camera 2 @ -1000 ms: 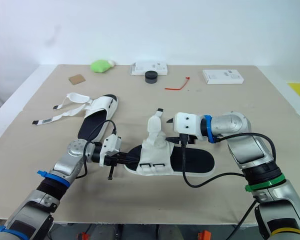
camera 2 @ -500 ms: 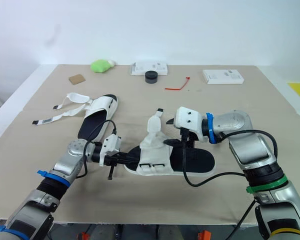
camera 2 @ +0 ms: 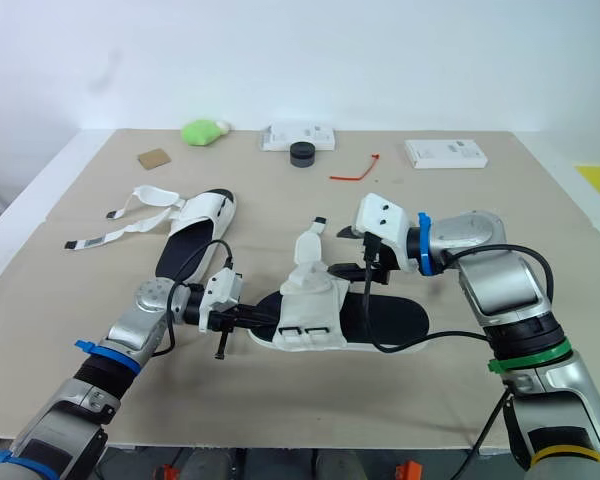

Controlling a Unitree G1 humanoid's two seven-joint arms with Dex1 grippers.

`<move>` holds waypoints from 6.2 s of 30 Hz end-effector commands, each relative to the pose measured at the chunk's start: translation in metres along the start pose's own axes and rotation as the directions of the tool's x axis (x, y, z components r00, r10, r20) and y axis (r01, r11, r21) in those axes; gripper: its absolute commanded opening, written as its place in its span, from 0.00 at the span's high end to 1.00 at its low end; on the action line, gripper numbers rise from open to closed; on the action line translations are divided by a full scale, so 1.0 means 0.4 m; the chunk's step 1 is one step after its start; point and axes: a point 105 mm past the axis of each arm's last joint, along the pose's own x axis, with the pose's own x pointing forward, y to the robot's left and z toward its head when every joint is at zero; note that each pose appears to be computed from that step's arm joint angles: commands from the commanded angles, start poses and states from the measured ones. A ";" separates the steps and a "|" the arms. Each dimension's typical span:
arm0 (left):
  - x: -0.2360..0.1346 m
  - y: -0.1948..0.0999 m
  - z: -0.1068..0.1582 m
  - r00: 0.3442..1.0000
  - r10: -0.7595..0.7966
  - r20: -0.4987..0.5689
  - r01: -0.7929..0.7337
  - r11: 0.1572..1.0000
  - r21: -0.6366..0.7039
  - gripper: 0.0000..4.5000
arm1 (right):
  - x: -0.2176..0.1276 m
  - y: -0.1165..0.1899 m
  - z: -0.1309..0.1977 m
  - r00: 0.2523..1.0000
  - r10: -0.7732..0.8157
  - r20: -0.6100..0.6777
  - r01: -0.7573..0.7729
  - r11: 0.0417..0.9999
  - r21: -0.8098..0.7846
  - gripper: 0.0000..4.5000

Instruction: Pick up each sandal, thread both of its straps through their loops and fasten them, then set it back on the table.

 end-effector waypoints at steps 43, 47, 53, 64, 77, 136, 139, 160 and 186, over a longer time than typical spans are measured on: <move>-0.007 -0.066 -0.162 0.983 -0.038 -0.180 0.000 0.977 -0.211 1.00 | -0.006 0.018 0.123 0.983 -0.087 0.162 0.162 0.832 -0.530 0.99; -0.008 -0.067 -0.164 0.983 -0.039 -0.182 0.000 0.977 -0.212 1.00 | -0.015 0.032 0.094 0.992 -0.069 0.105 0.111 0.876 -0.469 0.99; -0.007 -0.067 -0.163 0.982 -0.046 -0.183 0.006 0.978 -0.211 1.00 | -0.048 -0.022 0.076 0.990 -0.117 0.084 0.134 0.963 -0.233 0.85; -0.005 -0.064 -0.161 0.982 -0.046 -0.182 0.007 0.978 -0.208 1.00 | -0.013 -0.032 0.050 0.993 -0.099 0.059 0.105 0.988 -0.112 0.12; -0.005 -0.063 -0.161 0.983 -0.036 -0.179 -0.003 0.978 -0.210 1.00 | 0.033 -0.006 0.003 1.000 -0.006 0.016 0.007 0.998 -0.056 0.17; -0.002 -0.066 -0.165 0.982 -0.065 -0.179 0.025 0.976 -0.216 1.00 | -0.036 -0.005 0.121 0.878 -0.256 0.405 0.455 0.179 -0.872 0.98; -0.003 -0.069 -0.166 0.982 -0.067 -0.178 0.027 0.976 -0.218 1.00 | -0.049 -0.030 0.147 0.822 -0.316 0.473 0.537 0.158 -0.829 0.98; -0.008 -0.069 -0.171 0.979 -0.083 -0.187 0.040 0.974 -0.223 1.00 | -0.080 0.132 0.109 0.882 -0.092 0.461 0.469 0.087 -0.879 0.98; 0.005 -0.070 -0.178 0.978 -0.106 -0.182 0.062 0.972 -0.229 1.00 | -0.075 0.277 -0.143 0.992 0.044 -0.118 -0.118 0.651 -0.750 0.02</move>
